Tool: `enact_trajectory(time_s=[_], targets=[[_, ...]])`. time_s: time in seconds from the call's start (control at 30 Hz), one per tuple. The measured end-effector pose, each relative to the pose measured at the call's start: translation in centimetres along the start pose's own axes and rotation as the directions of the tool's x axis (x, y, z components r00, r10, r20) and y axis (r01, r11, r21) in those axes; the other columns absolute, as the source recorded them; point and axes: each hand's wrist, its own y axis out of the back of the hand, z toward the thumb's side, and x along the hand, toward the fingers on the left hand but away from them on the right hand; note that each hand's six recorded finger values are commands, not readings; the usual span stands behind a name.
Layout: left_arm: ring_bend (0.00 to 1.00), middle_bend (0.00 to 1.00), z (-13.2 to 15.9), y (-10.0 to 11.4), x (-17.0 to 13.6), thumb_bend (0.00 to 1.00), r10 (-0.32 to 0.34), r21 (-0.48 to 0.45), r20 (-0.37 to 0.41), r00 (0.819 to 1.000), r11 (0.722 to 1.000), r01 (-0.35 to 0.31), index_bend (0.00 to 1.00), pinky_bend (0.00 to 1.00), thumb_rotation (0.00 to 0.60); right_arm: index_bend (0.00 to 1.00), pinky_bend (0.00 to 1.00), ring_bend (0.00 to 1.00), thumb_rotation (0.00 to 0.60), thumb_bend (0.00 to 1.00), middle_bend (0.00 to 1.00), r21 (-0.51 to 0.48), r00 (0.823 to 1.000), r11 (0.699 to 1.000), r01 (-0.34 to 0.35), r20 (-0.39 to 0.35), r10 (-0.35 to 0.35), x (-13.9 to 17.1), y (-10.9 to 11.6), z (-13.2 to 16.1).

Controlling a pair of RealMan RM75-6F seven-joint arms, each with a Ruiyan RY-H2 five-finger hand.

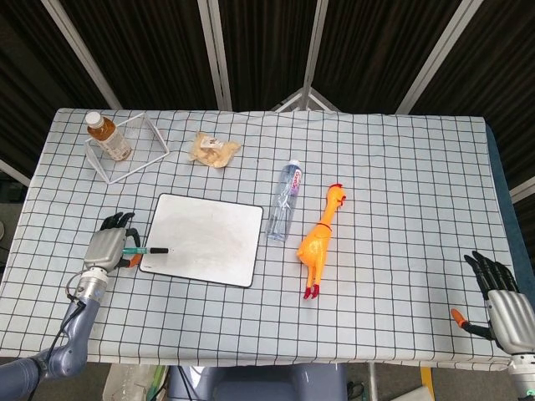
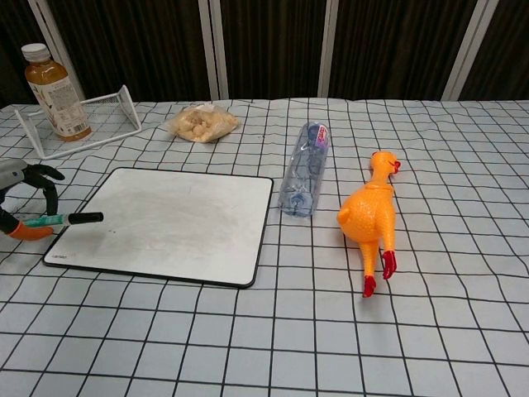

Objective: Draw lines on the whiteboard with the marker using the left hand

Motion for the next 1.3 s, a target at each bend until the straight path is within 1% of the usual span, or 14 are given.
enact_trajectory(time_s=[0.1,0.2,0.3,0.33,0.4,0.43,0.5,0.53,0.57,0.77,0.83,1.03,1.23,1.3], targets=[[0.02,0.15,1.0,1.2,-0.1,0.57,0.047,-0.097,0.029,0.998,0.994,-0.044,0.71,0.02,0.6,0.0,0.0,0.0,0.6,0.27,0.0,0.002,1.0,1.0,0.0,-0.001,0.0,0.0,0.0,0.0],[0.02,0.16,2.3,2.5,-0.1,0.56,0.101,-0.225,0.061,0.993,0.971,-0.085,0.72,0.04,0.6,0.0,0.0,0.0,0.6,0.27,0.0,0.001,1.0,1.0,0.0,-0.001,0.0,0.0,-0.1,0.0],[0.02,0.16,3.8,3.5,0.0,0.56,0.135,-0.368,0.098,0.986,0.925,-0.09,0.72,0.04,0.6,0.0,0.0,0.0,0.6,0.27,0.0,0.0,1.0,1.0,-0.002,-0.002,0.002,-0.1,-0.1,0.0],[0.02,0.16,4.4,3.8,0.1,0.56,0.144,-0.426,0.113,0.983,0.901,-0.083,0.72,0.04,0.6,0.0,0.0,0.0,0.6,0.26,0.0,-0.001,1.0,1.0,-0.002,-0.002,0.002,-0.1,-0.1,0.0],[0.02,0.16,5.4,4.1,0.3,0.54,0.151,-0.505,0.138,0.979,0.861,-0.062,0.72,0.05,0.6,0.0,0.0,0.0,0.6,0.26,0.0,-0.003,1.0,1.0,-0.004,-0.001,0.004,-0.1,-0.1,0.0],[0.02,0.16,6.1,4.2,0.5,0.54,0.152,-0.551,0.156,0.976,0.833,-0.042,0.72,0.05,0.6,0.0,0.0,0.0,0.6,0.26,0.0,-0.004,1.0,1.0,-0.005,0.0,0.005,-0.1,-0.1,0.0],[0.02,0.16,7.4,4.0,0.8,0.53,0.145,-0.606,0.186,0.972,0.795,-0.003,0.72,0.05,0.6,0.0,0.0,0.0,0.6,0.27,0.0,-0.006,1.0,1.0,-0.007,0.004,0.007,-0.1,-0.1,-0.1],[0.02,0.16,8.3,3.7,1.1,0.53,0.135,-0.631,0.209,0.969,0.775,0.028,0.72,0.05,0.6,0.0,0.0,0.0,0.6,0.27,0.0,-0.008,1.0,1.0,-0.007,0.005,0.007,-0.1,-0.1,-0.1],[0.02,0.16,8.9,3.5,1.4,0.53,0.126,-0.642,0.223,0.967,0.765,0.048,0.72,0.05,0.6,0.0,0.0,0.0,0.6,0.26,0.0,-0.009,1.0,1.0,-0.008,0.006,0.008,-0.2,-0.1,-0.2],[0.02,0.16,11.6,1.7,3.1,0.53,0.087,-0.653,0.277,0.957,0.748,0.121,0.72,0.05,0.6,0.0,0.0,0.0,0.6,0.27,0.0,-0.016,1.0,1.0,-0.011,0.011,0.012,-0.2,-0.1,-0.3],[0.02,0.16,12.4,1.0,3.7,0.53,0.073,-0.65,0.291,0.954,0.747,0.141,0.72,0.05,0.6,0.0,0.0,0.0,0.6,0.27,0.0,-0.02,1.0,1.0,-0.014,0.012,0.014,-0.3,-0.2,-0.3],[0.02,0.16,14.0,-0.7,4.9,0.53,0.044,-0.639,0.309,0.95,0.75,0.173,0.72,0.05,0.6,0.0,0.0,0.0,0.6,0.27,0.0,-0.025,1.0,1.0,-0.017,0.02,0.017,-0.4,-0.2,-0.5],[0.02,0.16,14.7,-1.9,5.5,0.53,0.019,-0.624,0.319,0.948,0.757,0.194,0.72,0.05,0.6,0.0,0.0,0.0,0.6,0.27,0.0,-0.029,1.0,0.999,-0.018,0.019,0.018,-0.4,-0.2,-0.5],[0.02,0.16,14.9,-2.2,5.5,0.53,0.013,-0.624,0.322,0.947,0.755,0.202,0.72,0.05,0.6,0.0,0.0,0.0,0.6,0.27,0.0,-0.03,1.0,0.999,-0.018,0.018,0.019,-0.4,-0.2,-0.5]])
